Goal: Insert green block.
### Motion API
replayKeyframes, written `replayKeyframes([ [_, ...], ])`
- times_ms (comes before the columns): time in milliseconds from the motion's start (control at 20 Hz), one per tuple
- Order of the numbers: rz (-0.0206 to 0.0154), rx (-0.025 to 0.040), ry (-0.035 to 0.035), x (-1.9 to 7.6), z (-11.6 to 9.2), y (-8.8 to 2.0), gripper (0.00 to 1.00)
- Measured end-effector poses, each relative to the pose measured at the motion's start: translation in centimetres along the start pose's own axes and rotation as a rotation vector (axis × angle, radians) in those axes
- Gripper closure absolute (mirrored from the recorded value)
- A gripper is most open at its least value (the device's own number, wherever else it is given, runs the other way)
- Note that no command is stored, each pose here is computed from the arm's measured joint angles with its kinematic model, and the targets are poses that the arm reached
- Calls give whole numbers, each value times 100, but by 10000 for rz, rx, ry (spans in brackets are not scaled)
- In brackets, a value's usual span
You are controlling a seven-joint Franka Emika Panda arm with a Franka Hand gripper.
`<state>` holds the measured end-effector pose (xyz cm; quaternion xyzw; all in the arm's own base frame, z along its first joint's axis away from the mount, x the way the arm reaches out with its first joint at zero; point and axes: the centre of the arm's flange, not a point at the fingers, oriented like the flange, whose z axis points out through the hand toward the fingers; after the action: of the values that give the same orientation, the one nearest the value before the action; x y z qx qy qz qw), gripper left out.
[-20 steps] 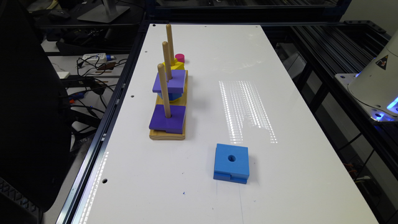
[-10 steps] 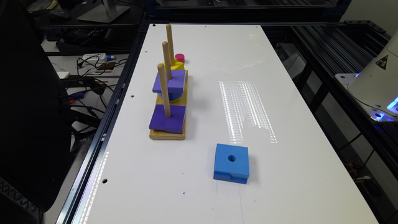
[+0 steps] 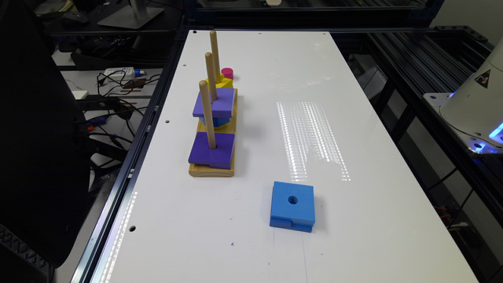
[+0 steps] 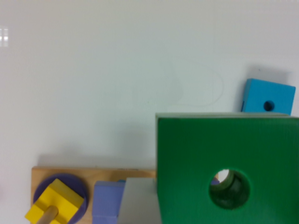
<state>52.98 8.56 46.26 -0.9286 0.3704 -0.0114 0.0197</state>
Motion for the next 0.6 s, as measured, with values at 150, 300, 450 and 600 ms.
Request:
replayKeyframes([
  [150,-6,57,11,8,84,-53,100],
  [300,-15,115,19,21,167,-103,100],
  [450,-26,171,20,37,256,-161,100],
  [600,-21,216,18,57,338,-230,100],
])
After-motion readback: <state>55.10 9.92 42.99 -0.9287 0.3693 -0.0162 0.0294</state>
